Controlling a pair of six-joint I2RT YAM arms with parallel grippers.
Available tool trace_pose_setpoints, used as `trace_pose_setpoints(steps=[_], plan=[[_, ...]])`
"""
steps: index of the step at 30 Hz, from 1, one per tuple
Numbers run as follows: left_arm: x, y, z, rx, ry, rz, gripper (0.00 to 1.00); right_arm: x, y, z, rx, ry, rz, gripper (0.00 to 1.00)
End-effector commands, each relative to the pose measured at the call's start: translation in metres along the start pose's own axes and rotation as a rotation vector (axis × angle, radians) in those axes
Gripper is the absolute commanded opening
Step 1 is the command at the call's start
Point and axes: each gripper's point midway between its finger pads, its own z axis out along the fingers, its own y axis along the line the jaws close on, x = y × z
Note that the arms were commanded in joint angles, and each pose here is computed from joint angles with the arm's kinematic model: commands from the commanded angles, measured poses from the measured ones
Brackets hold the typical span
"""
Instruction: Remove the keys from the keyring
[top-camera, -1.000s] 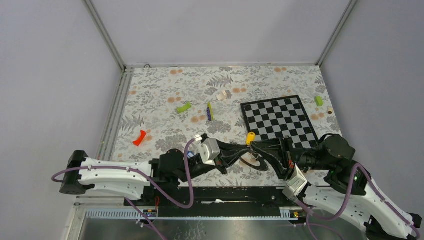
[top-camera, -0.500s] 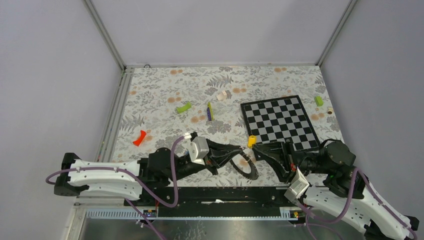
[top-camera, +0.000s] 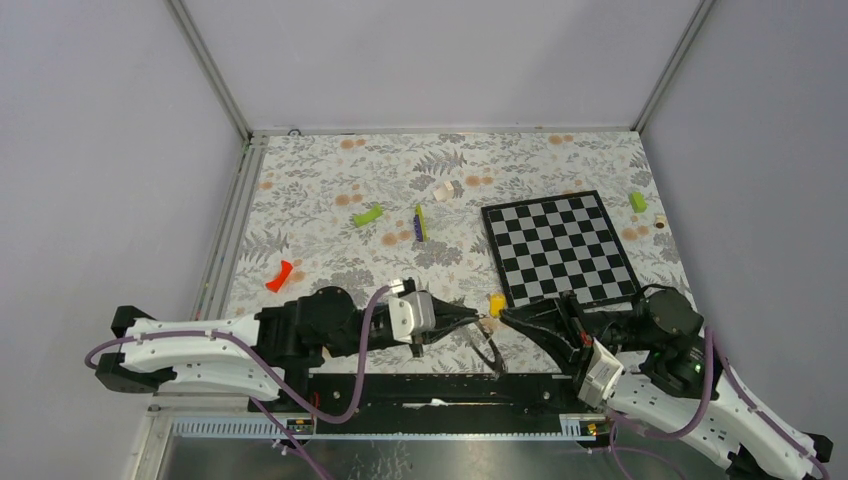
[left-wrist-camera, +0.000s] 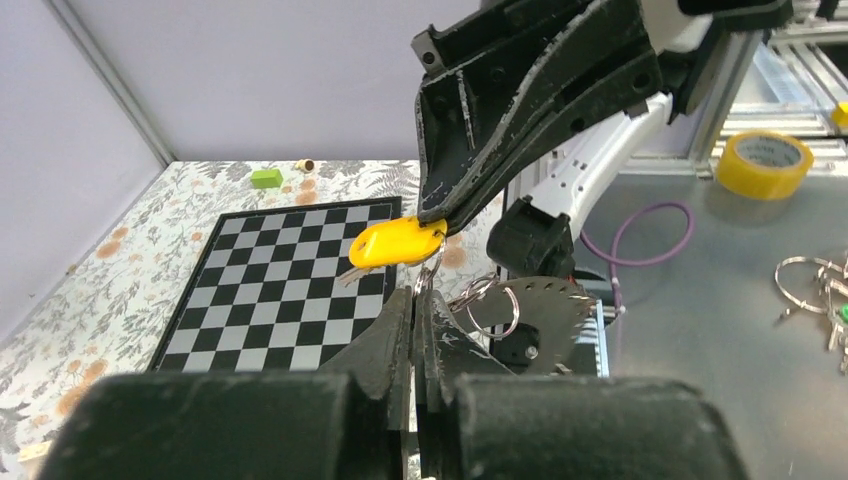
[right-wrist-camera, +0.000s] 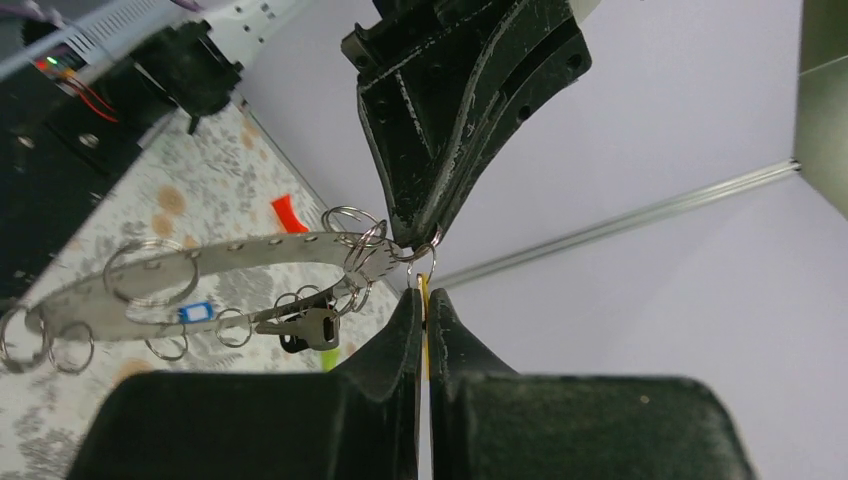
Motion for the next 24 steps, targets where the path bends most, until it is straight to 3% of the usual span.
trace_pose_setpoints(steps=[1,5,9,14,16,24], plan=[[-0.030,0.006,-0.022,0.029,-0.065,0.140,0.00,-0.020,0.006,-0.001,-0.017,-0.087,0.123,0.00],[-0.028,0.003,-0.027,0.082,-0.021,0.247,0.00,-0.022,0.014,-0.001,-0.009,-0.108,0.235,0.01],[-0.030,0.001,-0.035,0.143,0.032,0.372,0.00,-0.023,0.008,-0.004,0.077,-0.114,0.398,0.09],[-0.037,-0.004,-0.047,0.217,0.004,0.513,0.00,-0.024,0.006,-0.009,0.133,-0.114,0.550,0.16],[-0.041,-0.005,-0.050,0.226,-0.016,0.547,0.00,-0.022,-0.002,-0.011,0.203,-0.116,0.637,0.23],[-0.039,-0.010,-0.049,0.285,-0.025,0.690,0.00,-0.023,-0.013,-0.011,0.292,-0.167,0.804,0.32]])
